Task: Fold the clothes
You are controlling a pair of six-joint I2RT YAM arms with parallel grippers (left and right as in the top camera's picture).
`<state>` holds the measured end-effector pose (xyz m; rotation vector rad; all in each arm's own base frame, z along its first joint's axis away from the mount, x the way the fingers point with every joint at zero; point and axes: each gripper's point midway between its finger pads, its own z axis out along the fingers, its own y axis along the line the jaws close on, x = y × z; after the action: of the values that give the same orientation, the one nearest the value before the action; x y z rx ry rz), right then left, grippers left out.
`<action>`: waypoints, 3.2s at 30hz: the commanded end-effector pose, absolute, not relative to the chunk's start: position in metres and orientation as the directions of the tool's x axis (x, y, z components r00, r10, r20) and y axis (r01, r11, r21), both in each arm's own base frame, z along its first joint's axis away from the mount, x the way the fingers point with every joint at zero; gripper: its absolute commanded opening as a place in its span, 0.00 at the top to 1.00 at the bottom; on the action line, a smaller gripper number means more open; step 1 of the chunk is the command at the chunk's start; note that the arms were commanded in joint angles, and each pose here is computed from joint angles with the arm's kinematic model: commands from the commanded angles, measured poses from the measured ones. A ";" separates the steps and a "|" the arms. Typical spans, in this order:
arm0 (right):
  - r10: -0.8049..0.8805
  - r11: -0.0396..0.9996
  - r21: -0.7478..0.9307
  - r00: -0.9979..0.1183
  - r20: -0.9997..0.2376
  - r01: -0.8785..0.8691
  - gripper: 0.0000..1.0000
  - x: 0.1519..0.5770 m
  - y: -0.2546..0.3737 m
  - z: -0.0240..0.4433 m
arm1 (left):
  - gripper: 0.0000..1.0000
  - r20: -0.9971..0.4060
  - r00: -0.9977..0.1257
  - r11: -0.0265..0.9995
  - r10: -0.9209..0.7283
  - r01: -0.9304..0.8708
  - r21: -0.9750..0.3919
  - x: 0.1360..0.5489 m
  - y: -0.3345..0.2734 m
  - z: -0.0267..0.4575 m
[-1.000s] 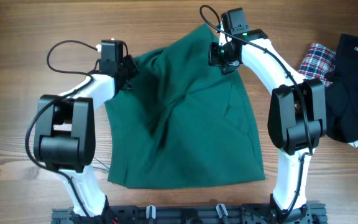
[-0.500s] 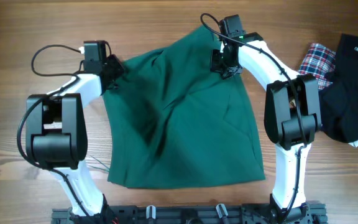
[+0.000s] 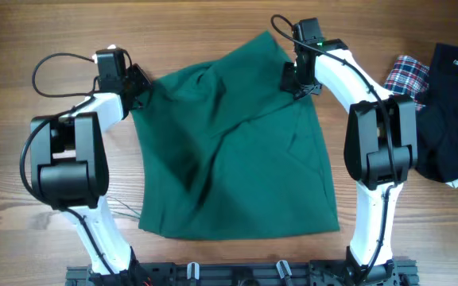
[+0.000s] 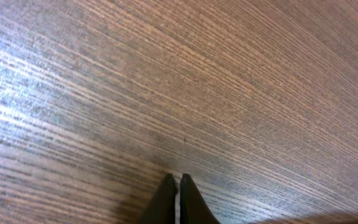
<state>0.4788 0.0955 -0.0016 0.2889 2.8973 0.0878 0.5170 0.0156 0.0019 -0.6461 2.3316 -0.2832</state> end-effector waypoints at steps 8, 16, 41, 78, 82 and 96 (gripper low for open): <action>0.331 0.936 -0.077 -0.932 -0.149 0.344 0.96 0.453 0.044 -0.028 | 0.92 -0.537 -0.722 0.899 -0.436 -0.372 -0.230 0.508 0.033 -0.021; 0.388 0.914 -0.072 -0.911 -0.139 0.400 0.95 0.450 0.045 -0.029 | 0.90 -0.465 -0.792 0.912 -0.396 -0.281 -0.300 0.517 -0.012 0.085; 0.362 0.927 -0.063 -0.925 -0.116 0.371 0.95 0.446 0.048 -0.030 | 0.95 -0.233 -0.871 0.869 -0.432 -0.332 -0.368 0.506 -0.045 -0.029; 0.055 0.937 0.308 -0.801 -0.596 -0.165 0.00 0.572 0.124 0.117 | 0.21 -0.255 -0.875 0.894 -0.411 -0.332 -0.300 0.493 -0.003 0.061; 0.077 0.935 0.325 -0.815 -0.574 -0.141 0.00 0.579 0.126 0.088 | 0.22 -0.248 -0.878 0.894 -0.410 -0.334 -0.298 0.495 -0.003 0.052; 0.093 0.957 0.279 -0.834 -0.543 -0.075 0.00 0.590 0.114 0.027 | 0.23 -0.133 -0.894 0.864 -0.428 -0.362 -0.351 0.493 -0.017 0.002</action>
<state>0.5897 0.1212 0.0507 -0.0245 2.4911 0.4148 0.4942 -0.0144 0.0161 -0.5643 2.8079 -0.4169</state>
